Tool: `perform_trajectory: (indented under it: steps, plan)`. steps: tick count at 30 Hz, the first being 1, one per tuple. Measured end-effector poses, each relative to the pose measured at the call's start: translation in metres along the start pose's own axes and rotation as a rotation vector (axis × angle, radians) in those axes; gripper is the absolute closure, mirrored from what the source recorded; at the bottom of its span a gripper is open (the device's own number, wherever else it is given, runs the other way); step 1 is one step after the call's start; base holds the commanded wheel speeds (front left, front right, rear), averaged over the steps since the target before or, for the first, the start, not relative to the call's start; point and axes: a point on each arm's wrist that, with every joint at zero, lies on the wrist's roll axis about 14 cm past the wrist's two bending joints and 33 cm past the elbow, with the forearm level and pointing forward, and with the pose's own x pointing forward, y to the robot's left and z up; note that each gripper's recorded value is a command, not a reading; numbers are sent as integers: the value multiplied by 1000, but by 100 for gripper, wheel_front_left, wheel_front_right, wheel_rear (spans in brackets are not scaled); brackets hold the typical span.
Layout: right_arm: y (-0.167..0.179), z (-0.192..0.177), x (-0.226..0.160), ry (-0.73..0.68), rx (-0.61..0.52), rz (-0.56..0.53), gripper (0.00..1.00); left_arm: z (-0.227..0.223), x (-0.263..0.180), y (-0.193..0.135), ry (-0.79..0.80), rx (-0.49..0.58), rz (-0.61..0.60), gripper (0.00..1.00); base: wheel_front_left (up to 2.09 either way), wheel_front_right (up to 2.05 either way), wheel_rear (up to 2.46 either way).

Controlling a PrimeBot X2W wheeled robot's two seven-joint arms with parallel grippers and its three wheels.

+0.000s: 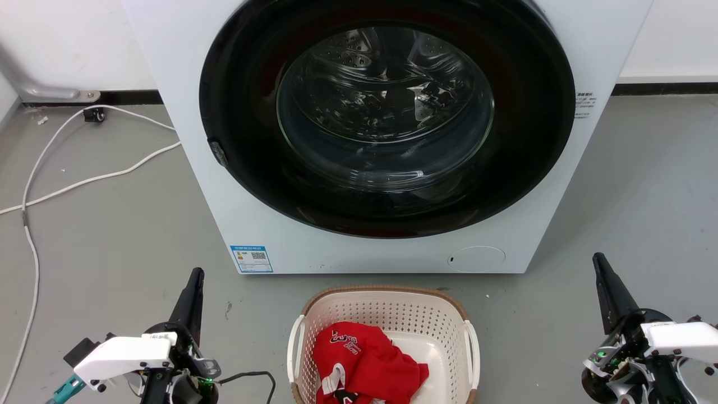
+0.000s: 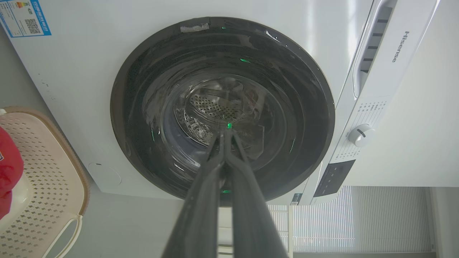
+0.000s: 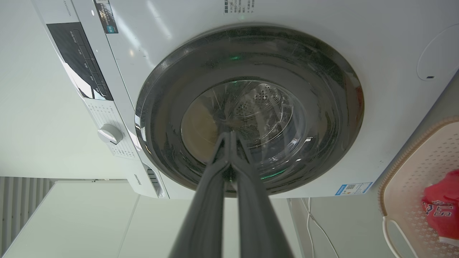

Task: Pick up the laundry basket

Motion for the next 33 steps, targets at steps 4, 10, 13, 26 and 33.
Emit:
perform_trajectory:
  steps: [4, 10, 13, 26, 33]
  plan:
    - [0, 0, 0, 0, 0, 0, 100, 0, 0, 0, 0, 0, 0, 100, 0, 0, 0]
    - [0, 0, 0, -1, 1, 0, 100, 0, 0, 0, -1, -1, 0, 100, 0, 0, 0]
    - [0, 0, 0, 1, 1, 0, 100, 0, 0, 0, 0, -1, 0, 100, 0, 0, 0]
    - [-29, -1, -14, -6, 8, -85, 0, -2, -14, 29, -7, -12, 86, 0, 0, 0, 0]
    - [-24, -5, -14, -9, -35, -72, 0, -1, -14, 24, -24, 22, 70, 0, 0, 0, 0]
